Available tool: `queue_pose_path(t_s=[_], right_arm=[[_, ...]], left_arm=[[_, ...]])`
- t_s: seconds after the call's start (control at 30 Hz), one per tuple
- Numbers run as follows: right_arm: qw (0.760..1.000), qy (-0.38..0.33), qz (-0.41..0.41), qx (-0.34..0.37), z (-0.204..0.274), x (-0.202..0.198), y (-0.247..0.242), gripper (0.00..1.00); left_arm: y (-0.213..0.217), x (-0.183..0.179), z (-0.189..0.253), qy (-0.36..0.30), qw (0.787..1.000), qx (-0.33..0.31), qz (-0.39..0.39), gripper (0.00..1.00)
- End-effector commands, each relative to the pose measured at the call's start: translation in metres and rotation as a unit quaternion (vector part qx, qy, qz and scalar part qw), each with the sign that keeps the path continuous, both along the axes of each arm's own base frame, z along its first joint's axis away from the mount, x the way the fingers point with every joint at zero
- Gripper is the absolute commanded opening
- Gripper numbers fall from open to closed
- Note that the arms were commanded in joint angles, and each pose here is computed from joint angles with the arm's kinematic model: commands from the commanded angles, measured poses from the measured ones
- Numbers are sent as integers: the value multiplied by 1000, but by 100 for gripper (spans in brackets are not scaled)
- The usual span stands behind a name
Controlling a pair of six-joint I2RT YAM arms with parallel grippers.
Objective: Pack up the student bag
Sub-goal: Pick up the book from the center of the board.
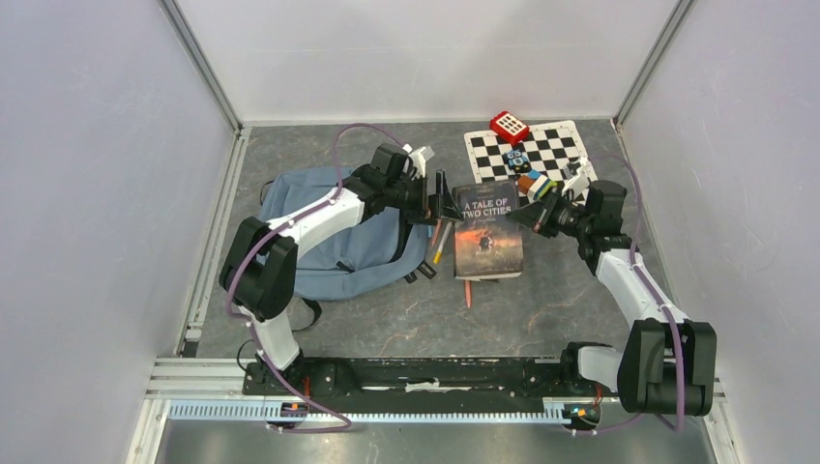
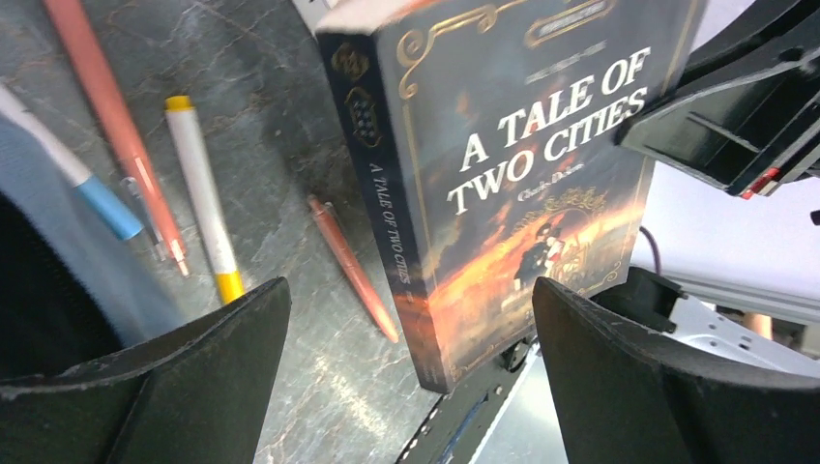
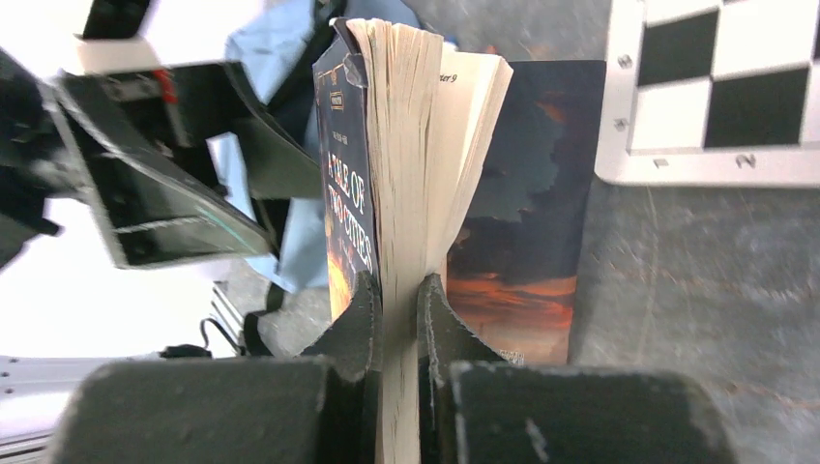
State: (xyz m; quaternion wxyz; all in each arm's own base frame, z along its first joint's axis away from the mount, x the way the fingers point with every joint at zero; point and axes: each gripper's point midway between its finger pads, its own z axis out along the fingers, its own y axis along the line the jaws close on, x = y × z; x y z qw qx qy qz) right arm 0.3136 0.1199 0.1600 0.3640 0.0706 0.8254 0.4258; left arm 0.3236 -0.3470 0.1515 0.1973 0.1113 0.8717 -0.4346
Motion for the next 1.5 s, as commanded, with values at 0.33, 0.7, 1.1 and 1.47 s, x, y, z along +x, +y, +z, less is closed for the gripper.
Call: queue_pose_path(t_s=[0.33, 0.7, 1.1, 1.47], right_arm=[[981, -162, 43, 99, 126, 18, 18, 0], [990, -128, 43, 47, 95, 28, 12, 43], [970, -135, 175, 98, 113, 11, 48, 98], [953, -146, 197, 179, 124, -11, 70, 98]], left_arm=[[-35, -4, 56, 11, 984, -167, -57, 65], [-18, -11, 111, -45, 975, -213, -44, 2], [-4, -28, 204, -132, 951, -278, -39, 2], [8, -45, 266, -192, 929, -313, -48, 2]])
